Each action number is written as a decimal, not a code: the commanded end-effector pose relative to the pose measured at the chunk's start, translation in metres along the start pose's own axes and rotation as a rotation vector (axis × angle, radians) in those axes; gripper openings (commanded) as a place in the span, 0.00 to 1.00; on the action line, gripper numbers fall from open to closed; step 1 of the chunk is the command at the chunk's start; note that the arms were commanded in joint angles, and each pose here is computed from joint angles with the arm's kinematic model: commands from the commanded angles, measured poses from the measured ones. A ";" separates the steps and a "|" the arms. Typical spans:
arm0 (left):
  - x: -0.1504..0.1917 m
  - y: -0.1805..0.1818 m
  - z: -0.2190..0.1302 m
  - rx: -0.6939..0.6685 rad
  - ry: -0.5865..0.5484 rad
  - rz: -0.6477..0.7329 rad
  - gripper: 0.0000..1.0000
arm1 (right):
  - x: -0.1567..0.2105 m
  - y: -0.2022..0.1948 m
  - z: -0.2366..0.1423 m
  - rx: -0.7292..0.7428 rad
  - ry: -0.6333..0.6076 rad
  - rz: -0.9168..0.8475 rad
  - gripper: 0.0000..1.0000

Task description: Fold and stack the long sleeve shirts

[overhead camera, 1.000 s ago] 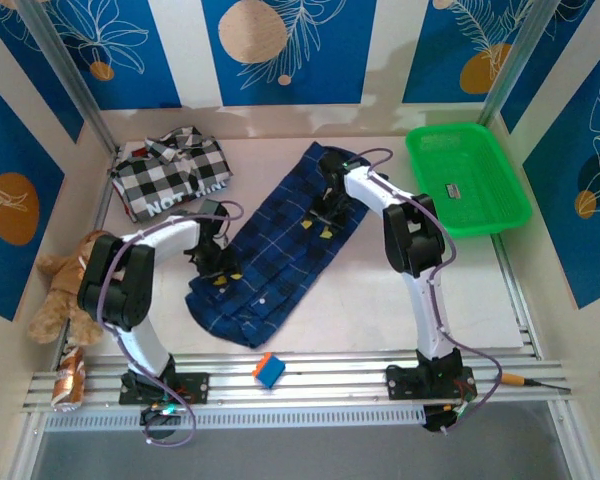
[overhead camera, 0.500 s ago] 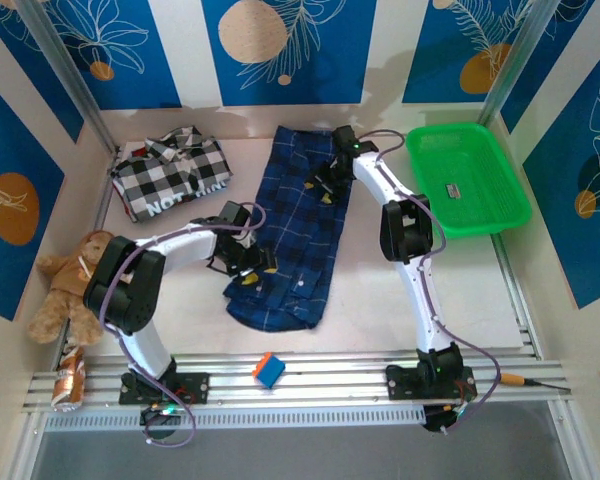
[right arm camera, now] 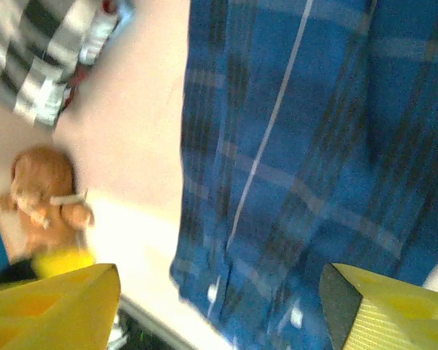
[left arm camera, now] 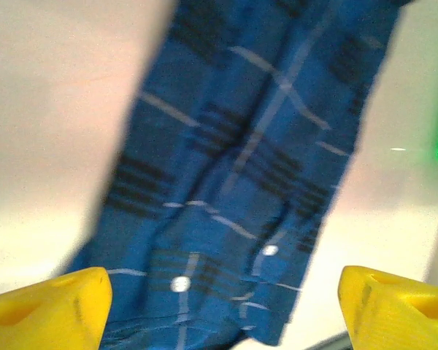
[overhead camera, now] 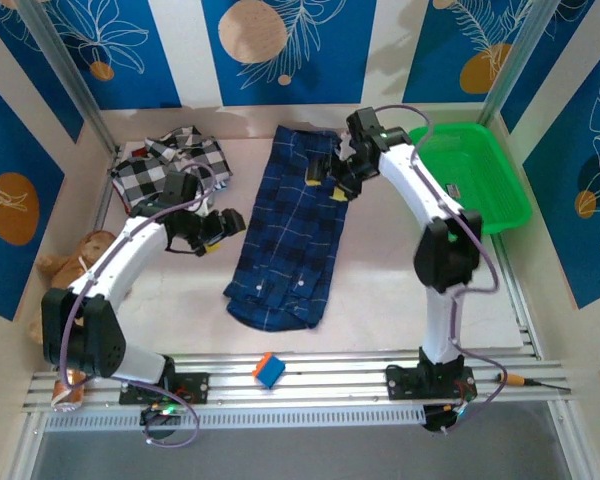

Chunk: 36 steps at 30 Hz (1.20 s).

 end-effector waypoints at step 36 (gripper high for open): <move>0.081 0.043 0.087 -0.172 0.423 0.055 0.70 | 0.204 -0.079 0.123 0.179 0.592 0.087 0.70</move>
Point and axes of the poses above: each hand's point on the last joint's axis, 136 mm out from that joint toward the fingers, its own z axis out along the fingers, its own y axis along the line the jaws close on, x = y × z, the point moved 8 cm from there along -z, back along the fingers, and after that the axes turned 2 degrees about z, right-handed, at the moved point
